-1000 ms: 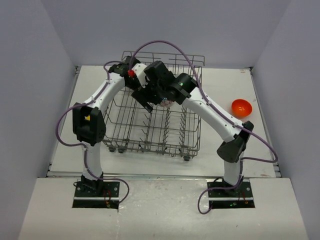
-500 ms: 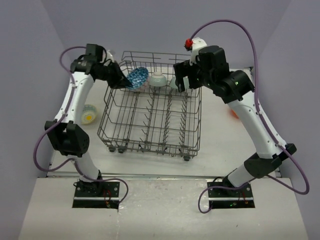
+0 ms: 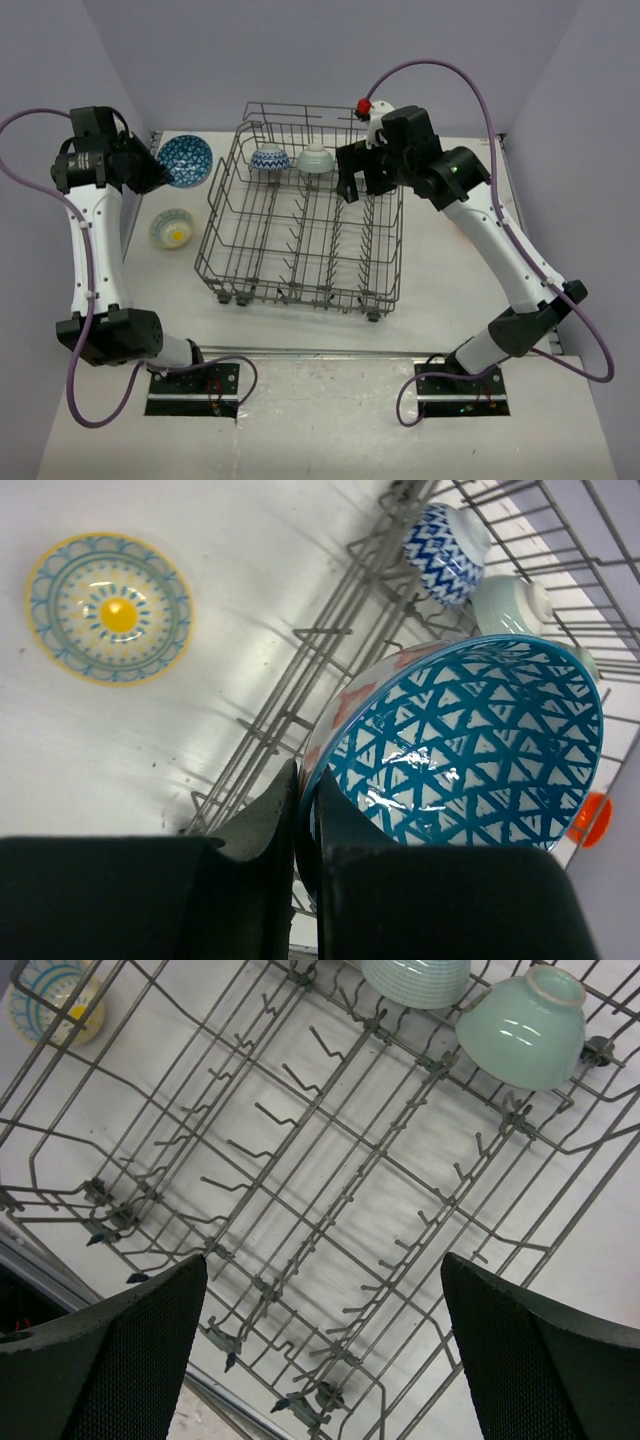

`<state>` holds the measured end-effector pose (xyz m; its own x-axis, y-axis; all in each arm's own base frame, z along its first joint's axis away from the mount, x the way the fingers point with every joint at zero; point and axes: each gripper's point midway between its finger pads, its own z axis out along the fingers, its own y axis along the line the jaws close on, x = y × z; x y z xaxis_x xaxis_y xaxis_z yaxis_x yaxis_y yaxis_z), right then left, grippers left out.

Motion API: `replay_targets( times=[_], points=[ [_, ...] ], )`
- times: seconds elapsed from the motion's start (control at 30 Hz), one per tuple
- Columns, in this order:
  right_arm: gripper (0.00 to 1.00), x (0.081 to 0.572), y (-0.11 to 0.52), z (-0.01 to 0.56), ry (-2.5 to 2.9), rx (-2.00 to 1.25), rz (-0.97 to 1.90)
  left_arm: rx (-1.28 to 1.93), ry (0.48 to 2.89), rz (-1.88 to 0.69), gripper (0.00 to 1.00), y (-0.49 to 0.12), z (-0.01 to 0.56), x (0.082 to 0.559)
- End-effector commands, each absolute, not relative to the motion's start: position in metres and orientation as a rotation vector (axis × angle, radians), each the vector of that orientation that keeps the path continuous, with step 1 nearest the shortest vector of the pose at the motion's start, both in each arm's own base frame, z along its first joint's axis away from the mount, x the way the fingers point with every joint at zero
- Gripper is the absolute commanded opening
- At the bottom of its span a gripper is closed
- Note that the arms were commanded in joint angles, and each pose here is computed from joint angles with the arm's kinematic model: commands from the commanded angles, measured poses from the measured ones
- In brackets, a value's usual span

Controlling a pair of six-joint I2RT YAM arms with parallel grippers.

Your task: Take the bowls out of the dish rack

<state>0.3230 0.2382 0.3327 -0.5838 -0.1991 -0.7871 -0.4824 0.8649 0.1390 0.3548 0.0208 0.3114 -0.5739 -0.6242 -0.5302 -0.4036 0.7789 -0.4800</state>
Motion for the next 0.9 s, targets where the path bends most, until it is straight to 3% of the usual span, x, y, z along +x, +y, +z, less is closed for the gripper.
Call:
replay_targets(
  times=[0.0, 0.6, 0.87],
  points=[
    [0.99, 0.321, 0.250, 0.341, 2.178, -0.489, 0.539, -0.901, 2.157, -0.291, 0.00, 0.048, 0.310, 0.353],
    [0.99, 0.322, 0.249, 0.349, 2.196, -0.461, 0.669, -1.260, 2.200, -0.177, 0.00, 0.112, 0.186, 0.366],
    [0.99, 0.330, 0.244, 0.345, 2.216, -0.433, 0.732, -1.308, 2.209, -0.134, 0.00, 0.134, 0.160, 0.362]
  ],
)
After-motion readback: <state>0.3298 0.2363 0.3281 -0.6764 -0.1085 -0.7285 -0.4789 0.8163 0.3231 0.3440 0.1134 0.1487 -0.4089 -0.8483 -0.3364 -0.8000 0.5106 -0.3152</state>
